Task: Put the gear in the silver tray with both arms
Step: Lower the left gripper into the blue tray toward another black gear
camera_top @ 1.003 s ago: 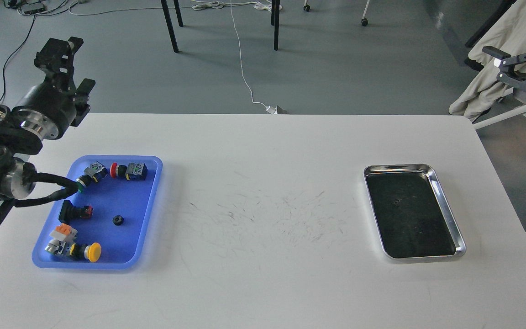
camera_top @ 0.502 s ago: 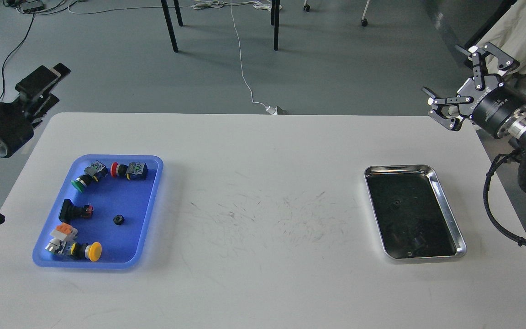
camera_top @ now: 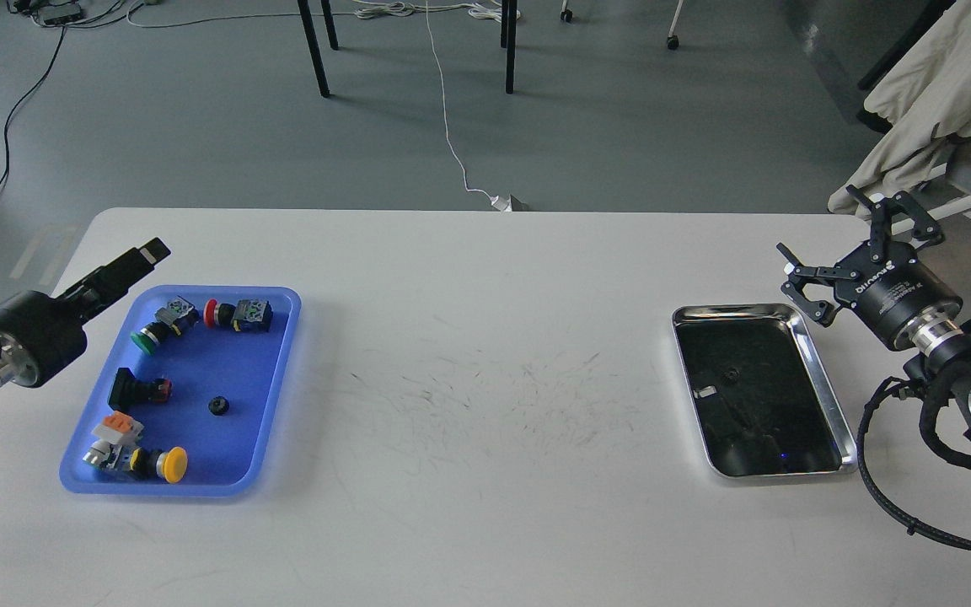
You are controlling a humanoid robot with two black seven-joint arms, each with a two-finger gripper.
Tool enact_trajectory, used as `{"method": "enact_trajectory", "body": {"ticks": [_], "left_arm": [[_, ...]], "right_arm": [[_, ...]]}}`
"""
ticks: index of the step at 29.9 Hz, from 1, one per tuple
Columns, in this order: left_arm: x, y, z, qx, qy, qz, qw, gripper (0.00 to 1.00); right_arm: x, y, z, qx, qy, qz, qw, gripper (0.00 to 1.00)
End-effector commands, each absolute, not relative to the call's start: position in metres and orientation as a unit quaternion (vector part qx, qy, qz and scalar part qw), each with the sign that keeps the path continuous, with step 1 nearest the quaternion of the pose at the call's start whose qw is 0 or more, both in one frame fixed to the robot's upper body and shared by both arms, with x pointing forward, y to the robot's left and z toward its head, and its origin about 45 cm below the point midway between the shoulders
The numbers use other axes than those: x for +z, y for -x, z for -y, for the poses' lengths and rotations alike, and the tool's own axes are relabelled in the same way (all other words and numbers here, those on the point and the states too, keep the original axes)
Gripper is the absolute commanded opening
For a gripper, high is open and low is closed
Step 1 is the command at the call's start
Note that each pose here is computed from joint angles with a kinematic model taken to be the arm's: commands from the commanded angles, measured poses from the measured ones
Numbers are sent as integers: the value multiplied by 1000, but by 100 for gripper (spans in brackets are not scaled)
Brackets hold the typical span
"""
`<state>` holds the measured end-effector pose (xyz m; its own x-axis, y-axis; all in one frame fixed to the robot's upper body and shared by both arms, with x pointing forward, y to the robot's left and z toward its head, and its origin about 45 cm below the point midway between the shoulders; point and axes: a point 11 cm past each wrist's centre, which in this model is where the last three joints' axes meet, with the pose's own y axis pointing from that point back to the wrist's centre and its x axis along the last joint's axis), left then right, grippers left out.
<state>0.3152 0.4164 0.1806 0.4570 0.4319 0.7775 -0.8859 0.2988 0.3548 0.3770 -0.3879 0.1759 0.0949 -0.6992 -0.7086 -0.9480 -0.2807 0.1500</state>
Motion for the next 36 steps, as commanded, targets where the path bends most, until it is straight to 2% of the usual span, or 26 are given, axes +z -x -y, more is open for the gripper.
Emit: {"method": "enact_trajectory", "body": {"ticks": [1, 12, 20, 23, 30, 36], "left_arm": [[154, -294, -403, 376, -426, 327, 755, 98], [120, -258, -392, 259, -455, 453, 721, 97], [112, -253, -393, 194, -470, 508, 695, 95], [105, -252, -406, 189, -490, 503, 686, 94], [96, -255, -400, 185, -488, 504, 688, 94], [94, -259, -397, 176, -488, 509, 687, 88]], "right_arm": [[171, -376, 375, 354, 733, -559, 156, 97], [170, -376, 365, 346, 754, -544, 127, 98], [169, -376, 361, 346, 757, -540, 126, 98], [170, -376, 360, 347, 757, -539, 126, 98], [168, -375, 360, 347, 757, -539, 125, 98], [168, -375, 361, 346, 757, -540, 124, 98]]}}
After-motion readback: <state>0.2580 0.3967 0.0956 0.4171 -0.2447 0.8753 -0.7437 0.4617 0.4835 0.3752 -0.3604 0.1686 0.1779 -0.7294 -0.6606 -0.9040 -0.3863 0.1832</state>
